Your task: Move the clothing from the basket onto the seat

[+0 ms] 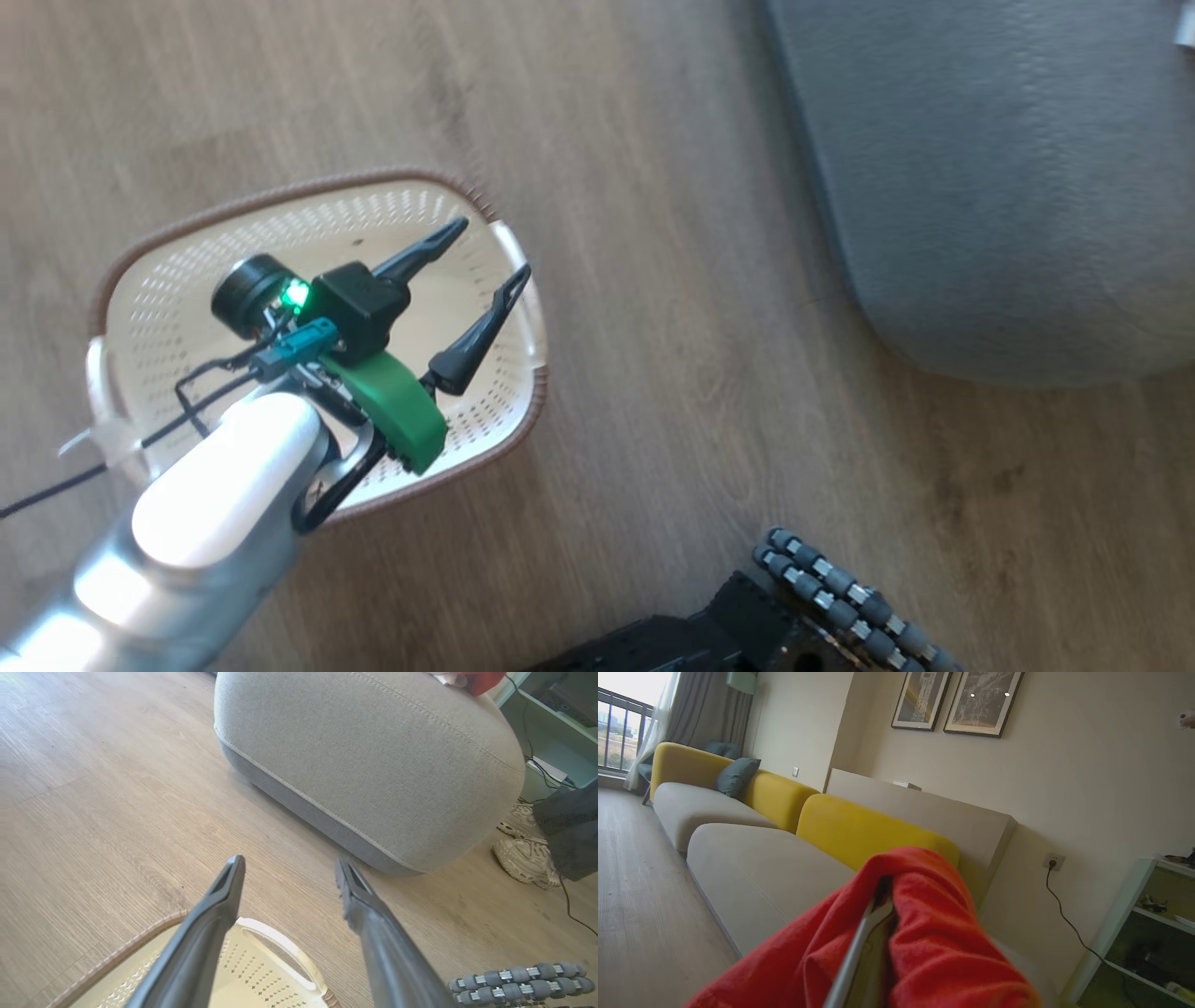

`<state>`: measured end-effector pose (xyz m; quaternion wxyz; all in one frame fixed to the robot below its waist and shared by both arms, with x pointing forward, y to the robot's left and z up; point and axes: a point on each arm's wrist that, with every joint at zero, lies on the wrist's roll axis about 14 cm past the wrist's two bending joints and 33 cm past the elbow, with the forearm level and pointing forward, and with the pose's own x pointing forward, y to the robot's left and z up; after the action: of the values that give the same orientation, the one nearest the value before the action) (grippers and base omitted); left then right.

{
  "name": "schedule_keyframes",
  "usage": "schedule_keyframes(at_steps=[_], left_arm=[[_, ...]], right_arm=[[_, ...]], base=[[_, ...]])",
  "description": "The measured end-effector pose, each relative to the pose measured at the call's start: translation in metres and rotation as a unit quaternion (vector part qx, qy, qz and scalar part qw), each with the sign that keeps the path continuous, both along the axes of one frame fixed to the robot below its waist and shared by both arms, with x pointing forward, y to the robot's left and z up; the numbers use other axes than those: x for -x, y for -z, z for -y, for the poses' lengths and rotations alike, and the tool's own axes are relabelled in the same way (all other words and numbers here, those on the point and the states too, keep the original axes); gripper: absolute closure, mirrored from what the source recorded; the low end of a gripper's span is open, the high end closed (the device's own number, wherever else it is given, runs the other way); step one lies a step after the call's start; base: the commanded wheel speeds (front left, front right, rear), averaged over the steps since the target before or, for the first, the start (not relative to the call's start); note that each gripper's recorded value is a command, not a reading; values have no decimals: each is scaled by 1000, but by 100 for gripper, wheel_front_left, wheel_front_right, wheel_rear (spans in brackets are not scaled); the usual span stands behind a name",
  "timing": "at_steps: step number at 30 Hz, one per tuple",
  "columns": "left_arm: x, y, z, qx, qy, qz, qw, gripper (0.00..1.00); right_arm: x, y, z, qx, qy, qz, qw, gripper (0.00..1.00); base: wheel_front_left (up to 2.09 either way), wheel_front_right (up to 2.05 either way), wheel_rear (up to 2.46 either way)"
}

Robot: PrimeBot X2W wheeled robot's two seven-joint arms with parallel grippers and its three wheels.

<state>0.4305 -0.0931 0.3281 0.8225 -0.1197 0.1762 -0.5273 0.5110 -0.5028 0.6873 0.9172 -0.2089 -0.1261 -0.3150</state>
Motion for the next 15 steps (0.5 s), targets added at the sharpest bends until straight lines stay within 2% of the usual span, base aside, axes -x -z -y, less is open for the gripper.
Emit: schedule_keyframes(at_steps=[6, 11, 12, 13, 15], left_arm=[[-4, 16, -21, -16, -24, -14, 999, 0], [-5, 24, -35, -28, -41, -22, 999, 0], [-6, 24, -36, -28, -44, -23, 998, 0], [-7, 23, -37, -29, -46, -22, 998, 0], [-7, 21, -39, -29, -49, -21, 998, 0]], right_arm=[[8, 60, 33, -85, 64, -3, 994, 100], [17, 144, 32, -170, 86, -42, 981, 100], [21, 158, 31, -180, 90, -53, 978, 91], [28, 169, 32, -189, 96, -59, 976, 78], [42, 186, 35, -204, 109, -70, 970, 66]], base=[[0, 0, 0], [0, 0, 0], [0, 0, 0], [0, 0, 0], [0, 0, 0]])
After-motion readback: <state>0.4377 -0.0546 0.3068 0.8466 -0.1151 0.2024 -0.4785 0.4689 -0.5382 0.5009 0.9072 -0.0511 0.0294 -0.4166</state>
